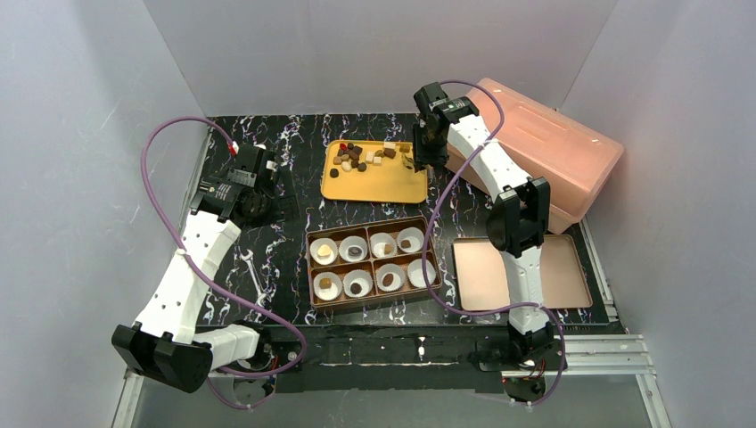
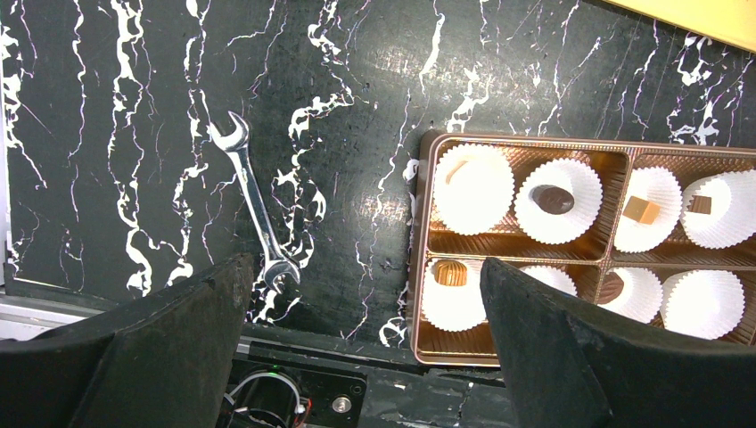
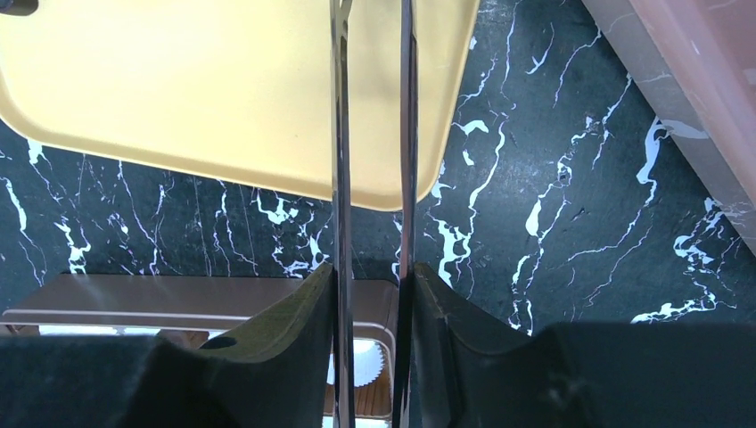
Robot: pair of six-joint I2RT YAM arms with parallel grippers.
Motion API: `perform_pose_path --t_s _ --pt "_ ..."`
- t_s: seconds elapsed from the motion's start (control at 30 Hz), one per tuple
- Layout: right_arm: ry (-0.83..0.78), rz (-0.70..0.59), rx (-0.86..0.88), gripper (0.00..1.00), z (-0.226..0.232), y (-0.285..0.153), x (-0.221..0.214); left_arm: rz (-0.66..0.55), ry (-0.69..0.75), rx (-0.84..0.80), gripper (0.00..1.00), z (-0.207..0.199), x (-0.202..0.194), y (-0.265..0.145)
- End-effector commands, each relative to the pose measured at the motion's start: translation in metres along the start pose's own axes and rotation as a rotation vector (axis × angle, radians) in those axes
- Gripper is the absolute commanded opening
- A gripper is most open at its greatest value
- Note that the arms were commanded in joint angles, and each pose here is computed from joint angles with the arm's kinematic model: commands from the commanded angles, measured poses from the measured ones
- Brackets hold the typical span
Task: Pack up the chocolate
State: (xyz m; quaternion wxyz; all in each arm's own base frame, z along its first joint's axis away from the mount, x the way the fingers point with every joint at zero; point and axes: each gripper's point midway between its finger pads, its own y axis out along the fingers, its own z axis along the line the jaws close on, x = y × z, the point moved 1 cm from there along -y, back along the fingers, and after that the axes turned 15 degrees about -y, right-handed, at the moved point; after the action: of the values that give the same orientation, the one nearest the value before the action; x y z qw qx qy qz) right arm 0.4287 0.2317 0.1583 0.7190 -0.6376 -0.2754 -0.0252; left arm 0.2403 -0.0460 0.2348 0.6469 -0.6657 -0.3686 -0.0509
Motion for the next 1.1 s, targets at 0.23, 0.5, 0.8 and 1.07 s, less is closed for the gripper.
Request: perform_pose_path --t_s 0.23,0.5,0.8,1.07 --pt "-0.013 -0.08 0.025 0.33 0.012 -0.043 0.013 -0.013 -0.011 -0.001 1.0 0.005 0.001 -0.01" --pt "-0.015 -0.127 0.061 0.32 0.022 -0.075 0.014 -0.013 -0.012 0.002 1.0 0.006 0.001 -0.009" --pt "-0.017 -0.15 0.108 0.32 0.033 -0.097 0.009 -0.014 -0.012 0.004 1.0 0.006 0.0 -0.006" --pt "-0.02 -0.117 0.052 0.41 0.024 -0.089 0.003 -0.016 -0.011 0.008 1.0 0.007 -0.001 -0.005"
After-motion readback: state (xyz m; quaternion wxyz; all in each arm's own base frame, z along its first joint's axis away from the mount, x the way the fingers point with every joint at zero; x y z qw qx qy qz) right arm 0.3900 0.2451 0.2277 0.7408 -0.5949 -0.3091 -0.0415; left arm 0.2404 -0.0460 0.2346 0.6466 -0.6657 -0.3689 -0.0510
